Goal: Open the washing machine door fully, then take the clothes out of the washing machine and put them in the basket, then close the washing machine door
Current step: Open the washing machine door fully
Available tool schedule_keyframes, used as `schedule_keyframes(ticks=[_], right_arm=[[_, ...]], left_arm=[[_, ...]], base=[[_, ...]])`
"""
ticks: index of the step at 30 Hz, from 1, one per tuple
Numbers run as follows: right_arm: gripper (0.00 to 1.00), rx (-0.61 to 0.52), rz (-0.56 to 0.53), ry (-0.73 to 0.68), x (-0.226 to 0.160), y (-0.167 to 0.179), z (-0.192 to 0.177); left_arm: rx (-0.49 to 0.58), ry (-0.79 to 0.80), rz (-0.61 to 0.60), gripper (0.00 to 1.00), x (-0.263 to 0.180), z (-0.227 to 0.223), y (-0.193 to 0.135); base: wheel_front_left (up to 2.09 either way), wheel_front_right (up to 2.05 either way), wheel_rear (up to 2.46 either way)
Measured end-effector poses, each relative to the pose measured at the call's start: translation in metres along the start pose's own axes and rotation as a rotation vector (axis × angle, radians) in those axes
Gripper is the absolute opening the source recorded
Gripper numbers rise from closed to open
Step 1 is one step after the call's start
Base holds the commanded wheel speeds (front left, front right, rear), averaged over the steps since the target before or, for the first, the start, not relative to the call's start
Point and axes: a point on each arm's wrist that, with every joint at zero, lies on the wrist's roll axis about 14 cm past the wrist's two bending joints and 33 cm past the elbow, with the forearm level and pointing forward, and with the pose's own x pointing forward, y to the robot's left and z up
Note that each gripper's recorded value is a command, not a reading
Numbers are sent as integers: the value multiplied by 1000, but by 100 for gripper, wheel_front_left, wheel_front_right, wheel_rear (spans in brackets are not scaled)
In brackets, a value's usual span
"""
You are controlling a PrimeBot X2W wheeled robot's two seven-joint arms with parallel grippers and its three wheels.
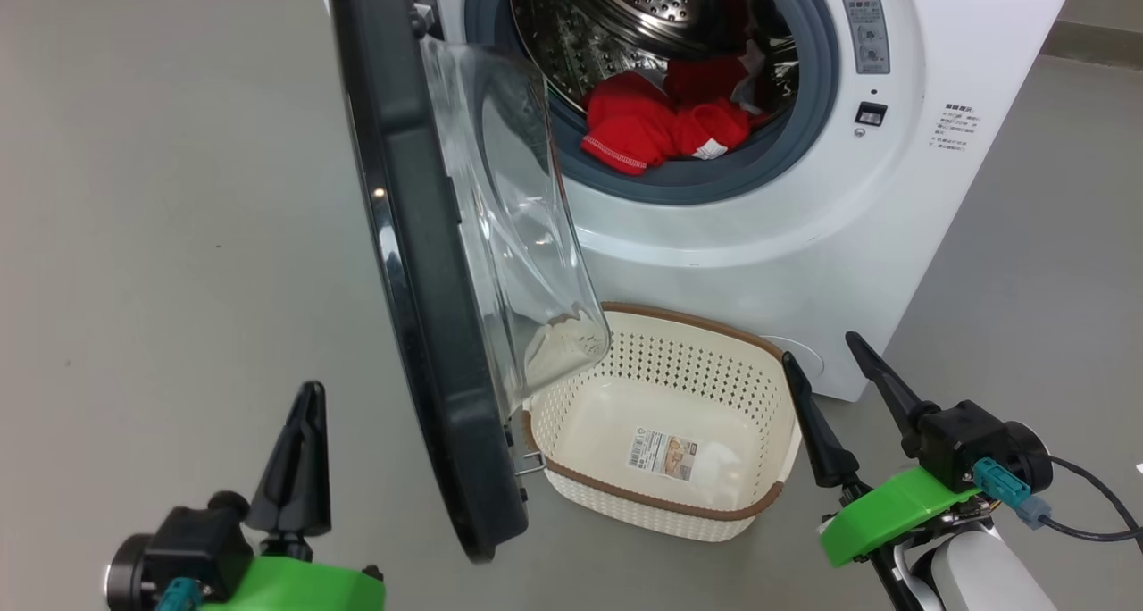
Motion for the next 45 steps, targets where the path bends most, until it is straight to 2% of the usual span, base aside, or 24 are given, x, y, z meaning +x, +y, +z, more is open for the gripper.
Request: schedule_keyframes(ticks=[5, 11, 16, 20, 25, 32, 38, 45], right_arm=[[100, -1, -4, 1, -1, -1, 0], [100, -4, -6, -2, -2, -1, 2], [100, -4, -12, 6, -4, -3, -1], [100, 3, -17, 7, -4, -5, -1], [100, 4, -20, 12, -5, -6, -3], [100, 17, -35, 23, -7, -11, -7], [100, 28, -47, 39, -9, -15, -13], [100, 26, -48, 46, -10, -14, -15]], left_arm=[[0, -87, -19, 0, 5, 27, -6], [0, -263, -63, 0, 14, 83, -21], [-19, -426, -137, 0, 12, 134, -43], [-44, -462, -218, 0, 7, 146, -66], [-86, -431, -347, 0, 1, 137, -101], [-141, -267, -441, 0, 1, 97, -133], [-151, -102, -471, 0, 3, 59, -143], [-171, 36, -445, 0, 1, 31, -140]], base=[[0, 0, 0], [0, 0, 0], [0, 0, 0], [0, 0, 0], [0, 0, 0], [0, 0, 0], [0, 0, 0], [0, 0, 0]])
